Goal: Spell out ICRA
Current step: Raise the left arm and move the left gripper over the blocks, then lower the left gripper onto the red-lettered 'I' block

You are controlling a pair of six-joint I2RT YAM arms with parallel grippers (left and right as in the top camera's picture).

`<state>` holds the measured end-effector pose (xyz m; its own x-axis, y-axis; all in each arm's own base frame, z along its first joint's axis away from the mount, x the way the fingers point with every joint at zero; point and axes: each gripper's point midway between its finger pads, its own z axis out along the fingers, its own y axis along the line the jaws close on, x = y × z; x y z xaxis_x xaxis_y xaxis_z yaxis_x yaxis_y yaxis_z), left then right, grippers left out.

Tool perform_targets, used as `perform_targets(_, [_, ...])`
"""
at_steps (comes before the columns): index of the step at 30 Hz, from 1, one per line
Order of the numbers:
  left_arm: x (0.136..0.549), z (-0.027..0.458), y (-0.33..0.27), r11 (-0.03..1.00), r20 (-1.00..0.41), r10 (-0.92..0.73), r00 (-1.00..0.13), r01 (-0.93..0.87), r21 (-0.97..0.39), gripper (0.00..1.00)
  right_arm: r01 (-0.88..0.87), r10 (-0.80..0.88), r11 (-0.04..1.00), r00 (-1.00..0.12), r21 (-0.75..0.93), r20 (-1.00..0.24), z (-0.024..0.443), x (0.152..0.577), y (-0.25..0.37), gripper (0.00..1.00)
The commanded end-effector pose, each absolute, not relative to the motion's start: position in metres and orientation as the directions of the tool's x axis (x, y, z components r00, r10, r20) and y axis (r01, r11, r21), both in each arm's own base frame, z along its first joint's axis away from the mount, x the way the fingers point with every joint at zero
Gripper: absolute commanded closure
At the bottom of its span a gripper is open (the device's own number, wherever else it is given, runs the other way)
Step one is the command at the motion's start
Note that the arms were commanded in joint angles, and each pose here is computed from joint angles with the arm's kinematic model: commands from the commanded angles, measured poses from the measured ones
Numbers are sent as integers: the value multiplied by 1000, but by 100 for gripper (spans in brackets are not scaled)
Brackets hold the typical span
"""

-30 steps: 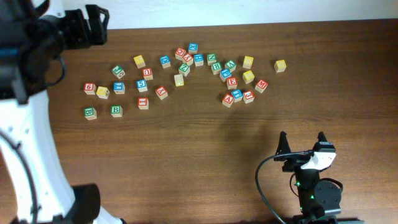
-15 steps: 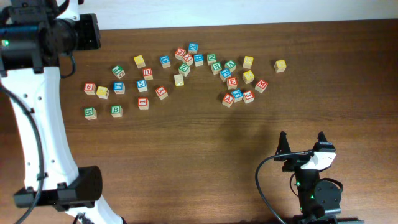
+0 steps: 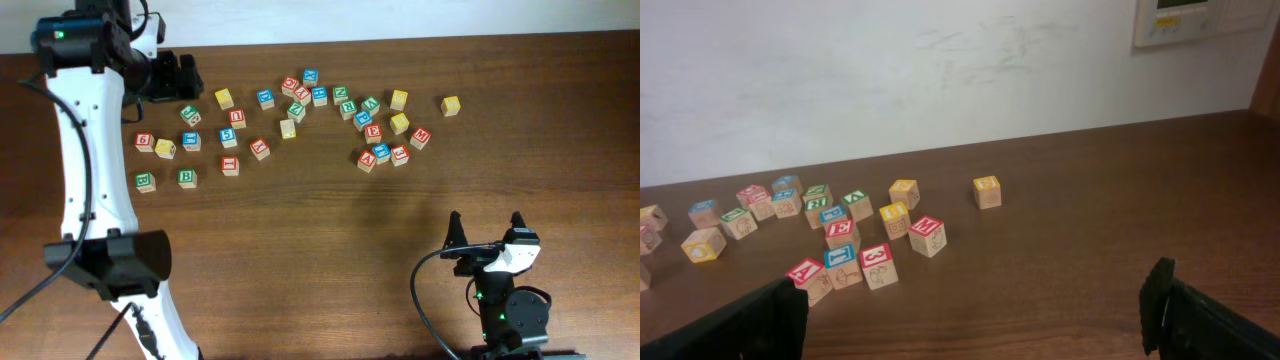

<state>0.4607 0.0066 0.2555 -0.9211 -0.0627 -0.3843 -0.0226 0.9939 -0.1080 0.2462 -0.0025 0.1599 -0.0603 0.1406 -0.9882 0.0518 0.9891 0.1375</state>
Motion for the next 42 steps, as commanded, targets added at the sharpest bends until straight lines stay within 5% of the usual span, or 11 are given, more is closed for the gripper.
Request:
perform_targets(1, [467, 243, -2, 988, -358, -58, -932, -3, -153, 9, 69, 134, 989, -63, 129, -989, 157, 246, -6, 2])
perform_targets(5, [470, 234, -2, 988, -341, -58, -938, -6, -154, 92, 69, 134, 989, -64, 129, -989, 157, 246, -6, 2])
perform_targets(13, [470, 227, -2, 988, -323, -59, -945, -8, -155, 100, 69, 134, 989, -64, 129, -989, 157, 246, -6, 2])
perform_targets(25, [470, 226, -9, 981, -317, -59, -947, 5, -196, 94, 69, 134, 989, -63, 129, -989, 157, 246, -6, 2])
perform_targets(28, [469, 223, -10, 980, -308, -59, -949, 3, -197, 100, 69, 134, 989, -63, 129, -989, 157, 246, -6, 2])
perform_targets(36, [454, 191, -14, 975, -191, -67, -979, -24, -221, 100, 69, 134, 989, -63, 129, -989, 157, 246, -6, 2])
perform_targets(38, [449, 181, -17, 971, -152, -66, -986, -29, -238, 79, 69, 134, 989, -63, 129, -989, 157, 246, -6, 2])
perform_targets(39, [444, 174, -18, 970, -123, -66, -990, -35, -239, 43, 69, 134, 989, -64, 129, -989, 157, 246, -6, 2])
perform_targets(41, [434, 160, -21, 970, -64, -60, -996, -43, -239, 12, 69, 134, 989, -63, 129, -989, 157, 246, -6, 2])
perform_targets(42, [430, 154, -23, 970, -42, -57, -998, -45, -239, 6, 69, 134, 989, -64, 129, -989, 157, 246, -6, 2])
